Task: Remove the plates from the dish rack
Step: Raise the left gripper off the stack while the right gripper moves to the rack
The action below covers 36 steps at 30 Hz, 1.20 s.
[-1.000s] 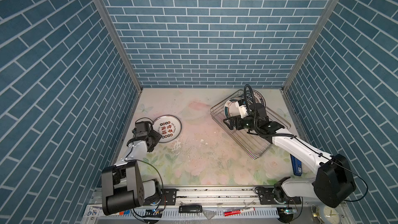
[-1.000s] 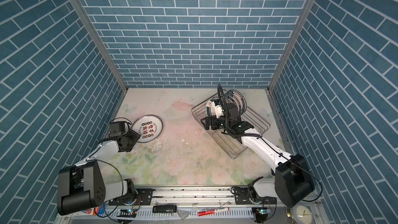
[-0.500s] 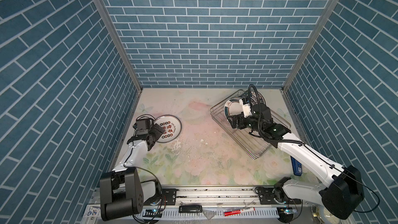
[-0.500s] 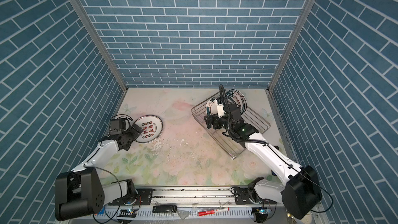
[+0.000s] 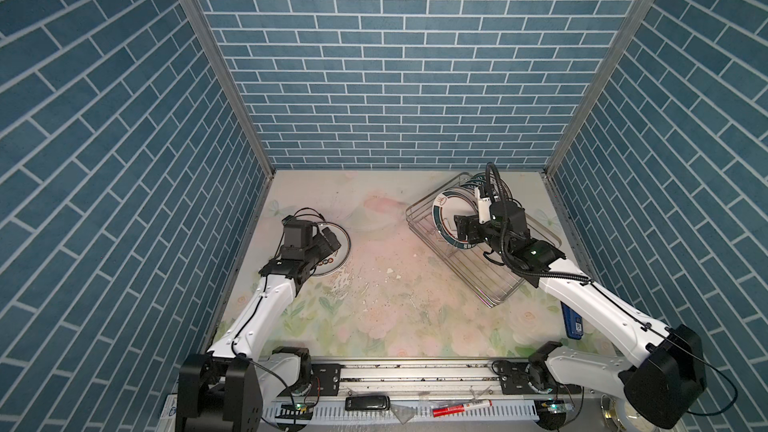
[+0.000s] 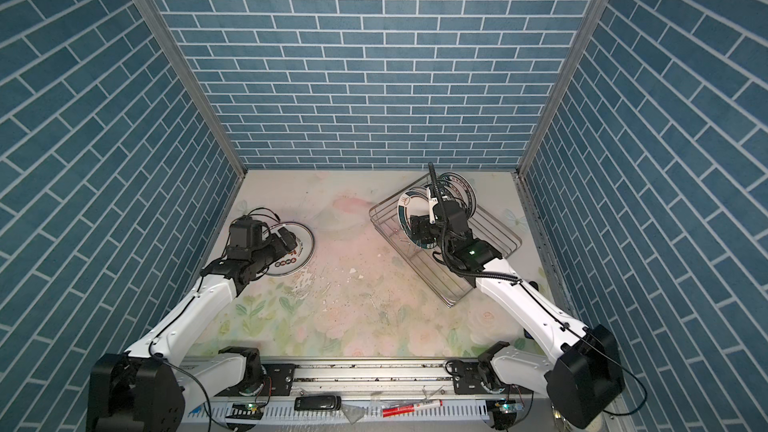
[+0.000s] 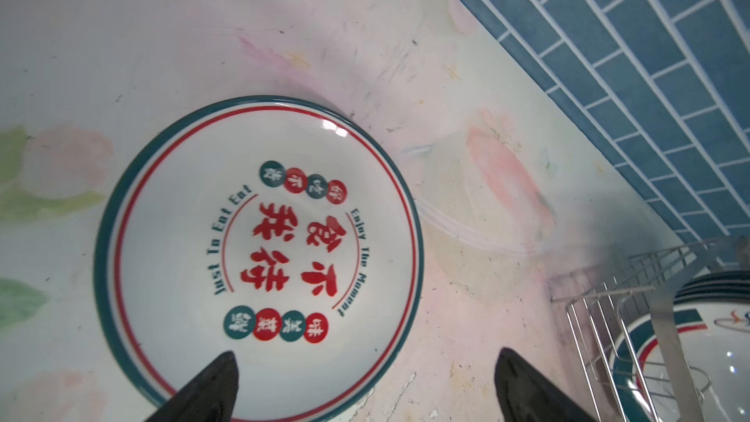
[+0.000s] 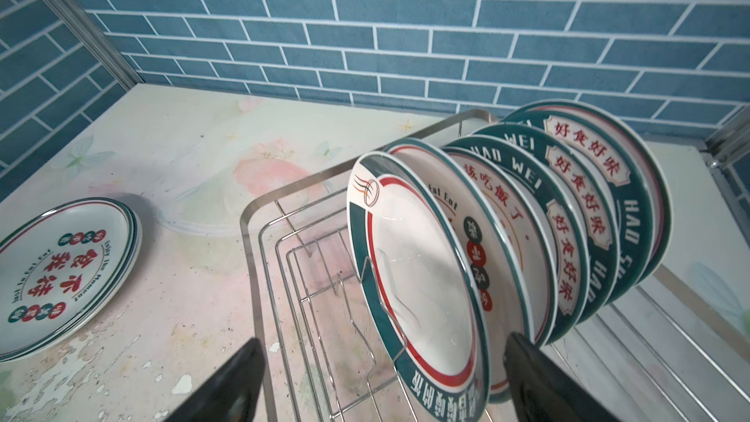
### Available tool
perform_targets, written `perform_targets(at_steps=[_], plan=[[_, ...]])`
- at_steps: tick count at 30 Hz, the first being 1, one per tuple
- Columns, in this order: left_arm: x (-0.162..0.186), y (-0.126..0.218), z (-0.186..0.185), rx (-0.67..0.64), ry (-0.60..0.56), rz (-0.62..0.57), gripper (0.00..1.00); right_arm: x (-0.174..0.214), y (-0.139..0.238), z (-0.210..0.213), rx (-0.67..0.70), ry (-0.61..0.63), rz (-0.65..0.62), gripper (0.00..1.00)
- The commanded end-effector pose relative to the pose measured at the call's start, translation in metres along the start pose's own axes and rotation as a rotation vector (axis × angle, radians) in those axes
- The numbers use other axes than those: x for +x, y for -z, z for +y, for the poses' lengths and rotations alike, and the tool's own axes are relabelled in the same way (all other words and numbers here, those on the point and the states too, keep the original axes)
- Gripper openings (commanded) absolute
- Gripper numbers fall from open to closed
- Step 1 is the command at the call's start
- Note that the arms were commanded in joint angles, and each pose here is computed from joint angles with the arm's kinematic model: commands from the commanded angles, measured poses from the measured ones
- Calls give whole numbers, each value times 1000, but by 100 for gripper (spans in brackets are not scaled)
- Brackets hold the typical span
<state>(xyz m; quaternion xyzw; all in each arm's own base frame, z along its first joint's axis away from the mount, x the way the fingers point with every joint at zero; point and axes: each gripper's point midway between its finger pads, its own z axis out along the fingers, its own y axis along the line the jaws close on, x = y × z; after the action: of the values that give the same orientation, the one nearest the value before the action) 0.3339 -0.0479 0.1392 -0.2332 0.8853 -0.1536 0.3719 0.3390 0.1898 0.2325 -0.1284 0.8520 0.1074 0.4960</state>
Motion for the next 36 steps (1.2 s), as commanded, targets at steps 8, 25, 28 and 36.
perform_targets(at_steps=[8,25,28,36], plan=[[23,-17,-77,97,-285,61,99,7,-7,-5,36,27,58,73],[26,-8,-89,128,-304,73,99,19,-26,-12,24,-15,124,66],[25,-6,-89,131,-304,67,99,16,-22,-12,17,-18,118,66],[26,-6,-88,127,-303,71,99,17,-23,-9,-27,-44,138,66]])
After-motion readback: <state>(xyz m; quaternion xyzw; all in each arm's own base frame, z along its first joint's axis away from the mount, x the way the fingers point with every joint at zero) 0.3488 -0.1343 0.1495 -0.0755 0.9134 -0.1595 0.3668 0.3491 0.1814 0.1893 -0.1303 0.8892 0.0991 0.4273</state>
